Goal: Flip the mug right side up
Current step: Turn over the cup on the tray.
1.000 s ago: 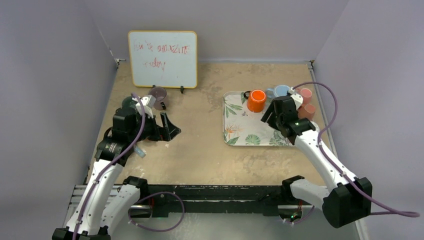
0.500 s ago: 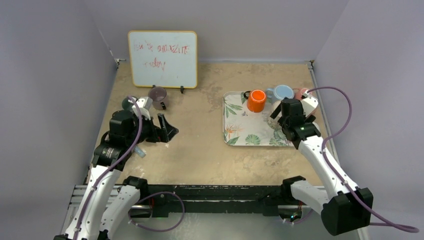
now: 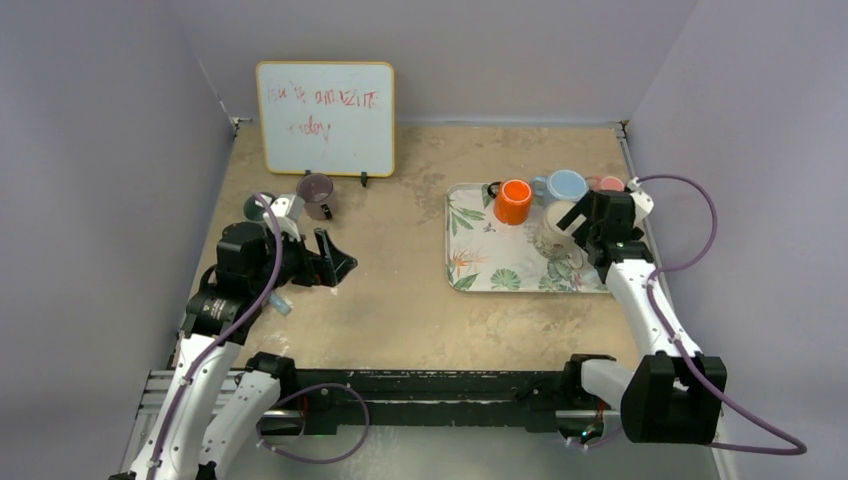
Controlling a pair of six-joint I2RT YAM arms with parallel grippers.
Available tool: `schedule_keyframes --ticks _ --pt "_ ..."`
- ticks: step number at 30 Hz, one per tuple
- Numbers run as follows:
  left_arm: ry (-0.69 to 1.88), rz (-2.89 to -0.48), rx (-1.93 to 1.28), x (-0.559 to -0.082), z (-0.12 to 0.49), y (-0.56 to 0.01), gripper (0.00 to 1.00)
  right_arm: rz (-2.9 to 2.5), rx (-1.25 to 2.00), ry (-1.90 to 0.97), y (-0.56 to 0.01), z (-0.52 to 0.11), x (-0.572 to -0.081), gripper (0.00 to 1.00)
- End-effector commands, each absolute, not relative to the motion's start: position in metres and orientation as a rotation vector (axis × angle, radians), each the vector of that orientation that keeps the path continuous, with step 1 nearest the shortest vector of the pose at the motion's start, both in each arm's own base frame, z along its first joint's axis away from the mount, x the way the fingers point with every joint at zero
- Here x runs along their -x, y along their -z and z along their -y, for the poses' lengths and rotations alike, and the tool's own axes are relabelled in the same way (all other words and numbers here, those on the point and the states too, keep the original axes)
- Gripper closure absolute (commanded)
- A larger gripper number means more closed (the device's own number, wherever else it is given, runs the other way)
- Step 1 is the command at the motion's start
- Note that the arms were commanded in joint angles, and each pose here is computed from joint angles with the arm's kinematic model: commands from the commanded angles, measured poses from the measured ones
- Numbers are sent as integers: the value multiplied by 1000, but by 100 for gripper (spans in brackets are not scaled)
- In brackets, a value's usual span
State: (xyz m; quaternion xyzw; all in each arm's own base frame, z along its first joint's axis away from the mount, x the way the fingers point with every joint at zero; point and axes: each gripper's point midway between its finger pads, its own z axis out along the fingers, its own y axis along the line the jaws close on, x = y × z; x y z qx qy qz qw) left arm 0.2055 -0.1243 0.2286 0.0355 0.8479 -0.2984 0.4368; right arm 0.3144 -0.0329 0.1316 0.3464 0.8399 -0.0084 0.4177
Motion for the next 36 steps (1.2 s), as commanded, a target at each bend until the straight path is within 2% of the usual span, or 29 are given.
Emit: schedule_keyframes --ticks 1,9,20,22,29,36 --pt "753 -2075 -139 -208 128 -236 5 -2082 -793 -155 -143 25 -325 1" --pt "739 -2086 -129 -210 127 -234 5 -2183 -622 -375 -141 -12 -316 2" --pt "713 -2088 -103 -211 122 -233 5 -2263 -448 -460 -134 -32 -299 7" --pt "712 -2092 -101 -211 122 -232 5 -2303 -451 -496 -129 -37 -294 10" --pt "712 -2090 -99 -211 122 -233 5 -2314 -550 -309 -125 -10 -297 25" --pt "726 -2087 -111 -210 124 -233 5 -2291 -564 -223 -121 3 -299 33"
